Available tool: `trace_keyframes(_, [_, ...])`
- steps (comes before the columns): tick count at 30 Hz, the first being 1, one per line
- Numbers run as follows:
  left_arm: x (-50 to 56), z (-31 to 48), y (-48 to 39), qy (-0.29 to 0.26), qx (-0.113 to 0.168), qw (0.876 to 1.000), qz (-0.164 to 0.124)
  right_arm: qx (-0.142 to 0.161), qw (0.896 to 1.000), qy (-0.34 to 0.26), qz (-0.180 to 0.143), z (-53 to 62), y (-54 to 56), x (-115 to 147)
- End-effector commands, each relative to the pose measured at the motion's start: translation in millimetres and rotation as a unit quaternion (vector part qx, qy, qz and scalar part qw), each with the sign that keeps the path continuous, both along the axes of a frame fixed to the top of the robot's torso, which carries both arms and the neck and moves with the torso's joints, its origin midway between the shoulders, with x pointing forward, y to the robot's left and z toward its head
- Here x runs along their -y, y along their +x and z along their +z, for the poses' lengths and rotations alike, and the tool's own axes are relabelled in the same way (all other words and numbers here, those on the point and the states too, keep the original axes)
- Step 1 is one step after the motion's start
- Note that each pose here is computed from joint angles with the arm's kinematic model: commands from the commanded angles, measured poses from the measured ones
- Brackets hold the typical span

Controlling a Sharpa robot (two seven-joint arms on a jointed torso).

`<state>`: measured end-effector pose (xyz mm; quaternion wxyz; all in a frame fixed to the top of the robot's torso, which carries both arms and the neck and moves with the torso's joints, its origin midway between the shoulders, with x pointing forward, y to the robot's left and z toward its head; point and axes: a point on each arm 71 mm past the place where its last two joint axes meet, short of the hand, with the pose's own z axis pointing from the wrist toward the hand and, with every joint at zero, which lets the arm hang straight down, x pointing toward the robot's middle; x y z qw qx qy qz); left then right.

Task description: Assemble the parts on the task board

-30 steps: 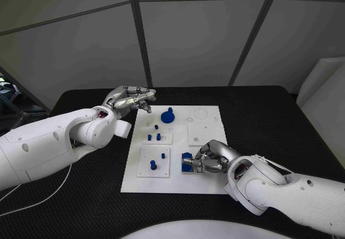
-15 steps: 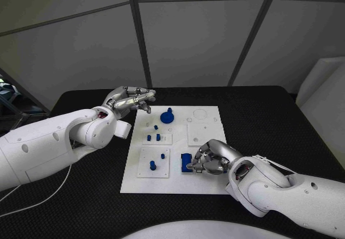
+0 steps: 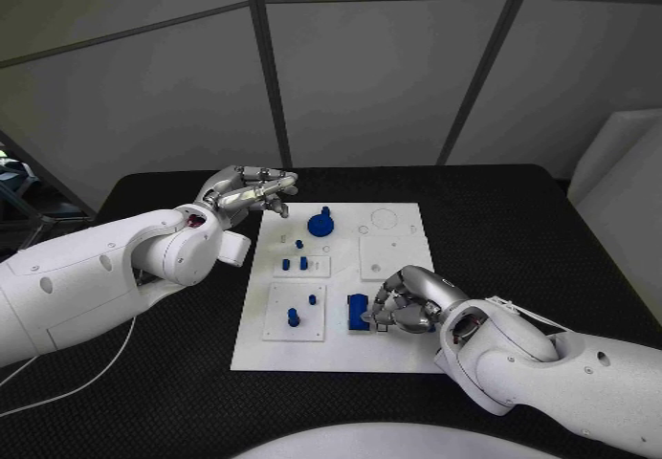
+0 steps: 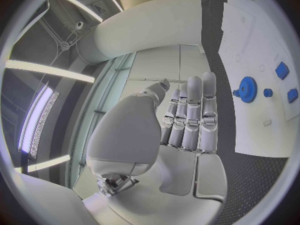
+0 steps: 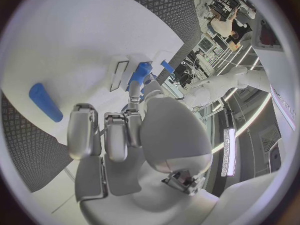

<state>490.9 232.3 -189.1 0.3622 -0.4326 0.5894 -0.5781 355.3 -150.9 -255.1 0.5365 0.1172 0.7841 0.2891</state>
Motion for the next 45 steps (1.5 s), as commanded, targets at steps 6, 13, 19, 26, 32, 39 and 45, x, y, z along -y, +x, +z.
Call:
trace_keyframes(6, [-2.4,0.7,-0.3,-0.001,0.000,1.000,-0.002,0.040,0.998,0.052,-0.002,18.7,-7.5,24])
trace_keyframes(13, [-2.4,0.1,-0.2,0.000,-0.001,1.000,-0.001,0.040,0.999,0.006,-0.035,23.6,-7.7,73])
trace_keyframes(19, [0.1,-1.0,0.1,-0.001,-0.001,1.000,-0.003,0.055,0.997,-0.047,-0.038,24.2,-7.4,91])
trace_keyframes(26, [0.9,-2.8,-0.4,-0.001,-0.003,1.000,-0.004,0.055,0.991,-0.113,-0.034,18.5,-4.2,95])
trace_keyframes(32, [-0.1,-3.4,-0.9,-0.001,-0.003,1.000,-0.003,0.047,0.989,-0.136,-0.027,12.2,-1.0,92])
trace_keyframes(39, [0.2,-3.5,-1.7,-0.002,-0.004,1.000,-0.005,0.035,0.989,-0.146,-0.019,4.7,1.7,85])
trace_keyframes(45, [-0.7,-3.6,-2.0,-0.001,-0.004,1.000,-0.004,0.019,0.988,-0.155,-0.012,-2.5,0.8,81])
